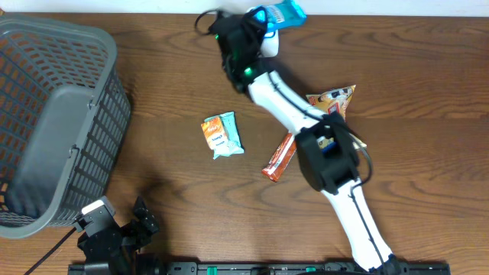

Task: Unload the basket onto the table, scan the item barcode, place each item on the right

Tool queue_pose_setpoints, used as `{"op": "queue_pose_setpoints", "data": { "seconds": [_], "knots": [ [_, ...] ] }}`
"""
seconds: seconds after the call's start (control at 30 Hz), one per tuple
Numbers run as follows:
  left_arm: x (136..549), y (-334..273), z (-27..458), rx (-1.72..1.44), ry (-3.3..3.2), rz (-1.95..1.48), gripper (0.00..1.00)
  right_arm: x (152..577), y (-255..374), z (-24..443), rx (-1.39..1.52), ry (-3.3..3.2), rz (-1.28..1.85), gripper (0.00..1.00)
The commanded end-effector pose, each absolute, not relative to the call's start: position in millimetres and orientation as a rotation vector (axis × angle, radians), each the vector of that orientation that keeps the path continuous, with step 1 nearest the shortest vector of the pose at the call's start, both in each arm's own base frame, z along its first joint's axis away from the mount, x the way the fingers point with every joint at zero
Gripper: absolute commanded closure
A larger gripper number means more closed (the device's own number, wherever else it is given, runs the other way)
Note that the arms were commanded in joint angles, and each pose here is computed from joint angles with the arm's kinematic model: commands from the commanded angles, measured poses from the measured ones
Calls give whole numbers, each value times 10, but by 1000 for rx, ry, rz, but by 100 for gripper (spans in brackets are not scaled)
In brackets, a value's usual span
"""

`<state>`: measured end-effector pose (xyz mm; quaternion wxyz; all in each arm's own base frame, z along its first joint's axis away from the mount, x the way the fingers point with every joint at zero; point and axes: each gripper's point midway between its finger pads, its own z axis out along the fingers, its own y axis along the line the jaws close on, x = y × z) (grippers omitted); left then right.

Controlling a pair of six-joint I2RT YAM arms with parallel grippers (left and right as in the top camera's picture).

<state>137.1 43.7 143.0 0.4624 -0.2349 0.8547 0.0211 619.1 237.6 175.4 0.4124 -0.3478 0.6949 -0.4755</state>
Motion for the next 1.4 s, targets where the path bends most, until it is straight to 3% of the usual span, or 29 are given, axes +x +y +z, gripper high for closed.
{"op": "queue_pose_setpoints", "data": {
  "seconds": [0.0, 0.43, 0.77, 1.03, 1.23, 1.33, 1.37],
  "knots": [
    [1368, 450, 1429, -584, 2098, 59, 2, 6126, 1581, 2385, -500, 1851, -1237, 88],
    [1368, 450, 1429, -585, 2098, 59, 2, 5725, -1003, 1498, -3, 2381, -1271, 86],
    [1368, 450, 1429, -585, 2098, 59, 2, 4950, -2696, 1006, 566, 2592, -1073, 89],
    [1368, 450, 1429, -585, 2098, 59, 2, 4187, -3637, 949, 1054, 2504, -1073, 80],
    [1368, 450, 1429, -585, 2098, 59, 2, 3789, -3960, 832, 1268, 2486, -962, 55],
    [1368, 450, 1429, -585, 2098, 59, 2, 3690, -4028, 802, 1308, 2489, -932, 20],
    [1368, 450, 1429, -585, 2098, 59, 2, 3671, -4040, 800, 1313, 2490, -932, 16]
  ]
}}
